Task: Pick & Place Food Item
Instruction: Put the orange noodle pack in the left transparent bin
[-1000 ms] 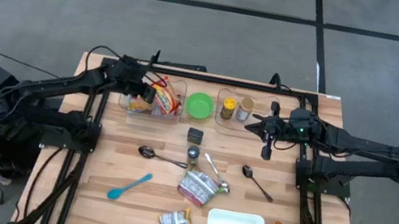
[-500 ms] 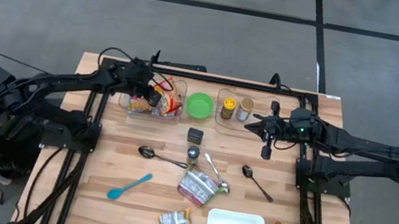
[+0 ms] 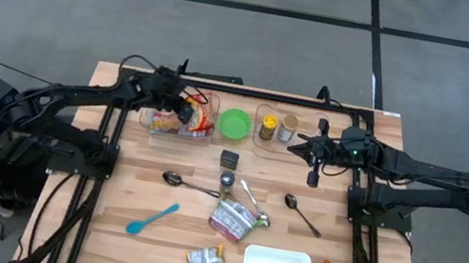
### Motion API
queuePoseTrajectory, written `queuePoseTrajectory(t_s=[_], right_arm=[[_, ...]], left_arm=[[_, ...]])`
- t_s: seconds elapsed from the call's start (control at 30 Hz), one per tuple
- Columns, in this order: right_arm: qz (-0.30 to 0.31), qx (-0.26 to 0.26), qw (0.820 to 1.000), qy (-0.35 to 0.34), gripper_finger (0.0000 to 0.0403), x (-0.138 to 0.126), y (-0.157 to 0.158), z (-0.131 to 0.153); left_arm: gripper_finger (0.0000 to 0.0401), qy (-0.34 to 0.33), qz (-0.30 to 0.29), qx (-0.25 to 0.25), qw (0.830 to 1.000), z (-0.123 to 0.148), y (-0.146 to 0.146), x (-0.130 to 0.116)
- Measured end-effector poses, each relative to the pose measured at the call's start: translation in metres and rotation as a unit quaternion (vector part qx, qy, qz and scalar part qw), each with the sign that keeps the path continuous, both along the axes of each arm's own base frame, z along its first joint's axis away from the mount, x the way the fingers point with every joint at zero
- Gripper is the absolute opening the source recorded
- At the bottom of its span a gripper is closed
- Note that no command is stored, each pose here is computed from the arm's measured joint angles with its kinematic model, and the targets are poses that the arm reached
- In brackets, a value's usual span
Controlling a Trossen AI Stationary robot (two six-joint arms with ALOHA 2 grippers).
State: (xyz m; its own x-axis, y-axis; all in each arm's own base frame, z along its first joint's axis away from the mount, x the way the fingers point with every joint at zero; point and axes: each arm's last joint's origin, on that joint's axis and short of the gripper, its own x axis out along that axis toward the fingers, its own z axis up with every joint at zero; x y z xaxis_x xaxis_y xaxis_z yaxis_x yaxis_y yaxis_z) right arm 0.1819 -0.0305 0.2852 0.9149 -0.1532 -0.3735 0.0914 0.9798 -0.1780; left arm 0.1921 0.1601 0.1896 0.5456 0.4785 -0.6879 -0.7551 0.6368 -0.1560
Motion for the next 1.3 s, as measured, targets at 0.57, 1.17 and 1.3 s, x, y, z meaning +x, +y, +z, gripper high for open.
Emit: queuePoseTrajectory(t_s=[0.57,1.17,1.3], right_arm=[[0.0,0.001,1.0,0.001,0.0005,0.0,0.0,0.0],[-0.002,0.005,1.0,0.001,0.0005,0.0,0.0,0.0],[-0.002,0.005,1.0,0.001,0.0005,0.0,0.0,0.0]], left_arm=[[0.0042,0.0,-0.043,-0.01,0.999,-0.004,-0.003,0.006],[0.014,-0.024,-0.01,-0.026,0.999,0.013,-0.013,-0.006],[0.0159,-0.039,-0.007,-0.017,0.999,0.022,-0.016,-0.01]])
